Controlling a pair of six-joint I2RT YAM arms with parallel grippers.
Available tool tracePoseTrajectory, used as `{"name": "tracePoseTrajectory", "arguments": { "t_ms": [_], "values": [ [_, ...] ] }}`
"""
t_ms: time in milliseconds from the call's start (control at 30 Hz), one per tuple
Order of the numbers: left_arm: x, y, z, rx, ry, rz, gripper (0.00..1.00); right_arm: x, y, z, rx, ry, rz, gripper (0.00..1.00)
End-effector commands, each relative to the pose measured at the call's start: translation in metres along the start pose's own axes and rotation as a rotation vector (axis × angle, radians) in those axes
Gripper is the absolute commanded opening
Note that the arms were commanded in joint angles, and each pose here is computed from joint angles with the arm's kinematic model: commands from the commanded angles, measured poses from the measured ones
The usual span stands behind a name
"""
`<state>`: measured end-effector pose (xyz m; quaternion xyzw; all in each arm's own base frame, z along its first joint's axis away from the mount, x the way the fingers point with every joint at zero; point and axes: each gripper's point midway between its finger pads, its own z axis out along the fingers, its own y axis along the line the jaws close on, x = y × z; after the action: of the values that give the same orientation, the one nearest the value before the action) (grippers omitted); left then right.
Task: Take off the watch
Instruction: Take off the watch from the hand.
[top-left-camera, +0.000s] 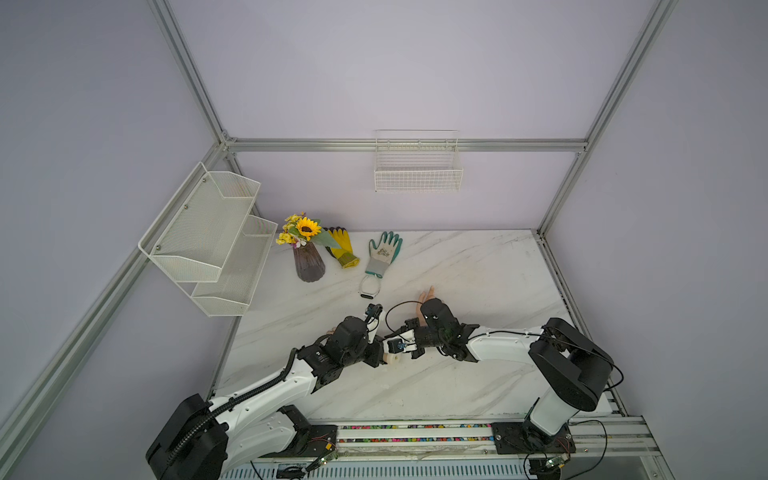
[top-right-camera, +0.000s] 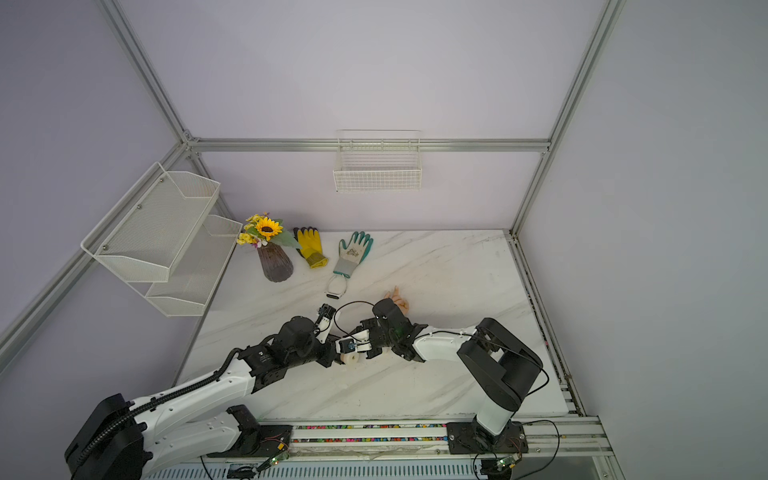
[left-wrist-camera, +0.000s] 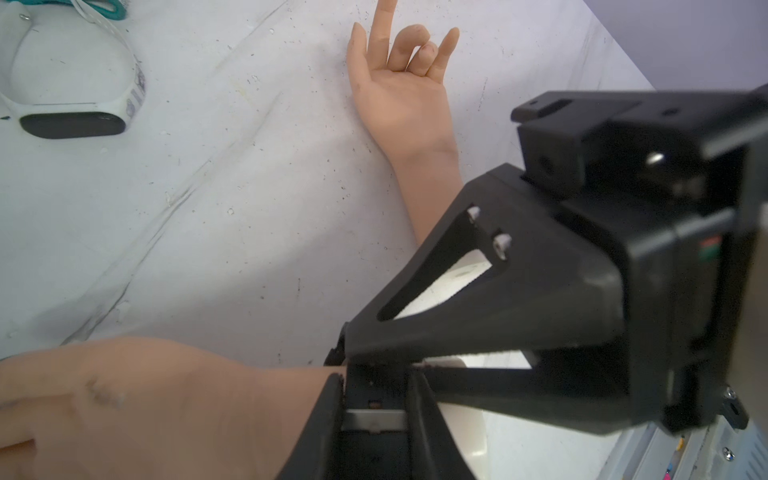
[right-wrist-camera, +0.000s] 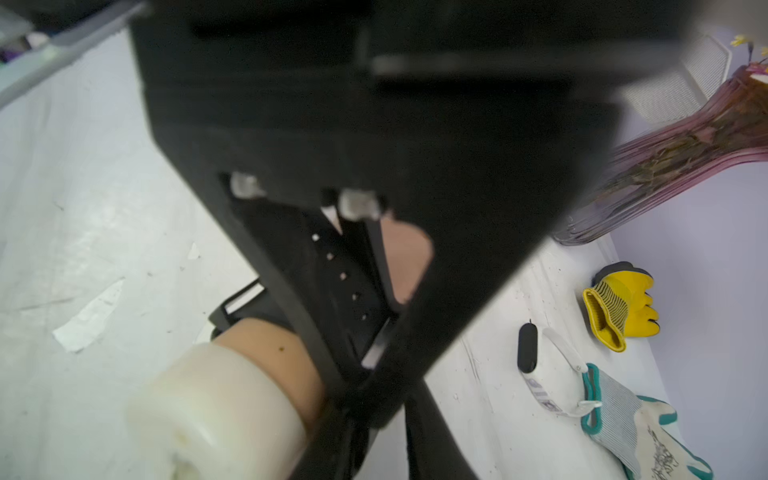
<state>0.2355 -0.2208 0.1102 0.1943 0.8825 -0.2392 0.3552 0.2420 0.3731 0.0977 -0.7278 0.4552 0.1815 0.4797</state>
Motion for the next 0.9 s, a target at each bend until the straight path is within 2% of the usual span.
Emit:
{"name": "tracePoseTrajectory", "arguments": {
  "t_ms": [0, 100, 133, 233, 400, 500, 667, 867],
  "values": [
    [-0.034, -0.019, -0.008, 0.081, -0.124, -0.003, 0.19, -0.026, -0.017, 0.005, 0.089, -0.072, 0.024, 0.16],
    [-0.037, -0.017, -0.013, 0.07, -0.145, -0.018, 0.19, -0.034, -0.029, 0.006, 0.173, -0.084, 0.103, 0.01],
    [-0.037, -0.015, -0.015, 0.06, -0.155, -0.027, 0.19, -0.035, -0.034, 0.006, 0.199, -0.087, 0.139, 0.0],
    [-0.037, -0.005, -0.022, 0.011, -0.186, -0.065, 0.19, -0.039, -0.048, 0.001, 0.299, -0.102, 0.236, 0.0],
    [-0.037, 0.013, -0.037, -0.067, -0.256, -0.123, 0.19, -0.055, -0.073, -0.014, 0.431, -0.241, 0.485, 0.0],
    [-0.037, 0.02, -0.043, -0.096, -0.286, -0.138, 0.19, -0.049, -0.076, -0.021, 0.495, -0.291, 0.595, 0.0],
    [-0.039, 0.022, -0.047, -0.108, -0.295, -0.151, 0.19, -0.021, -0.067, -0.018, 0.539, -0.243, 0.702, 0.0],
    [-0.043, 0.024, -0.052, -0.124, -0.31, -0.183, 0.19, -0.004, -0.057, -0.016, 0.542, -0.226, 0.824, 0.0]
  ]
}}
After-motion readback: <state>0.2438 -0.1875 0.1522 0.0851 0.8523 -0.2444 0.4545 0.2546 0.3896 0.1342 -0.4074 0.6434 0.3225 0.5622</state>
